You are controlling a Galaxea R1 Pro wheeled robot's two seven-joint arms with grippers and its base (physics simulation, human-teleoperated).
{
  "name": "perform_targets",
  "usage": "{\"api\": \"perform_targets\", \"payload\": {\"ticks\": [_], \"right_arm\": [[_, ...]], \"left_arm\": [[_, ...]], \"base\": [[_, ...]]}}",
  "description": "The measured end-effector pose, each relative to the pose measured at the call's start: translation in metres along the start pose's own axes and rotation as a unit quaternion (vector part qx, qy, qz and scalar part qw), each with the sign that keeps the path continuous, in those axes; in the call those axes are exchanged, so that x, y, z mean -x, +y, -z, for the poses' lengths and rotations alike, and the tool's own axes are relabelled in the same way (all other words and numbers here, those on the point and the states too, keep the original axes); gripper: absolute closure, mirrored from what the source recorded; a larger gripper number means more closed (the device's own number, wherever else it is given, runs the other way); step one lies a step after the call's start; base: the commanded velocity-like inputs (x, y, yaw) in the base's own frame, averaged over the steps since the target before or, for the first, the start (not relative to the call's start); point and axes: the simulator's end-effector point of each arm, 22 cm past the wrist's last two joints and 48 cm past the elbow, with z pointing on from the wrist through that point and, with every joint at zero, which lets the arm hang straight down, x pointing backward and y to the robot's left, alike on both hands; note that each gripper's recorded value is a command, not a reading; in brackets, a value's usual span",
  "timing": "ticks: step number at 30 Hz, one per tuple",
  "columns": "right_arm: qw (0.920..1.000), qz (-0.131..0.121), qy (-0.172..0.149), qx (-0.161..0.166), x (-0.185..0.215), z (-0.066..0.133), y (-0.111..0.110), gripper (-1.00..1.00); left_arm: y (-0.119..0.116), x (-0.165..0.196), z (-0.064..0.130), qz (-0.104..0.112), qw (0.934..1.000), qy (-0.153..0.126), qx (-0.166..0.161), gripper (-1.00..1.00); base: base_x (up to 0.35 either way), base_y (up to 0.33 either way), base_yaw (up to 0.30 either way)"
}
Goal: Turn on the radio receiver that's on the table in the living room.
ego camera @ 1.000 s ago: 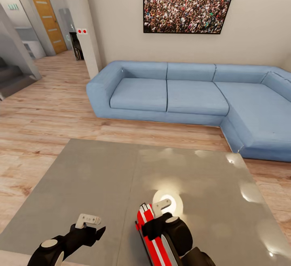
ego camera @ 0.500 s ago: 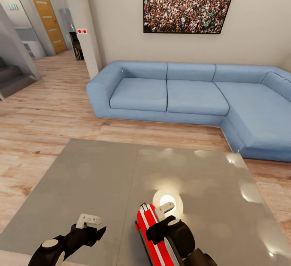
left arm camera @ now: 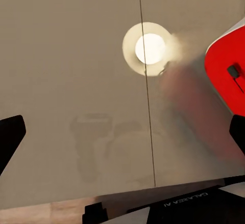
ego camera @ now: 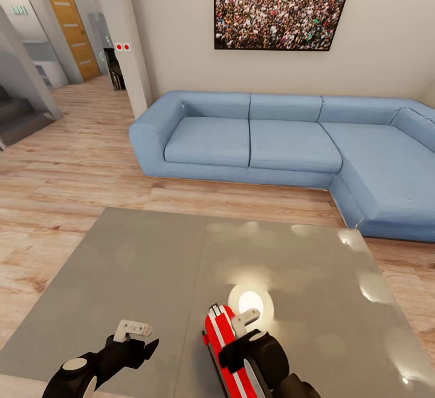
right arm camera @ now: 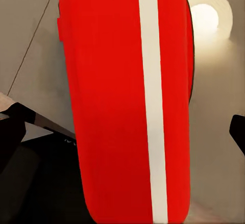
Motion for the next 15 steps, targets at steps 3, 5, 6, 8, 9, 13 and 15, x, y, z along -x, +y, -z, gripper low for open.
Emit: {"api": "perform_targets", "payload": {"ticks": [3, 5, 6, 8, 9, 13, 15], "right_arm": [[1.0, 0.001, 0.008, 0.0, -0.006, -0.004, 0.001, -1.0], [0.9996, 0.003, 0.029, 0.001, -0.021, -0.013, 0.002, -1.0], [0.9995, 0.004, 0.031, 0.0, -0.022, -0.013, 0.002, -1.0], [0.9995, 0.004, 0.032, 0.0, -0.023, -0.014, 0.002, -1.0], [0.9995, 0.004, 0.033, 0.0, -0.023, -0.014, 0.002, -1.0], [0.999, 0.005, 0.044, 0.0, -0.032, -0.018, 0.002, -1.0], [0.9986, 0.006, 0.052, 0.0, -0.038, -0.021, 0.002, -1.0]], "left_arm": [[0.0, 0.0, 0.0, 0.0, 1.0, 0.0, 0.0, -1.0], [0.0, 0.0, 0.0, 0.0, 1.0, 0.0, 0.0, -1.0], [0.0, 0.0, 0.0, 0.0, 1.0, 0.0, 0.0, -1.0], [0.0, 0.0, 0.0, 0.0, 1.0, 0.0, 0.0, -1.0], [0.0, 0.0, 0.0, 0.0, 1.0, 0.0, 0.0, -1.0], [0.0, 0.0, 0.0, 0.0, 1.0, 0.0, 0.0, -1.0], [0.0, 0.0, 0.0, 0.0, 1.0, 0.0, 0.0, -1.0]], "base": [[0.0, 0.0, 0.0], [0.0, 0.0, 0.0], [0.0, 0.0, 0.0], [0.0, 0.0, 0.0], [0.0, 0.0, 0.0], [0.0, 0.0, 0.0], [0.0, 0.0, 0.0]]}}
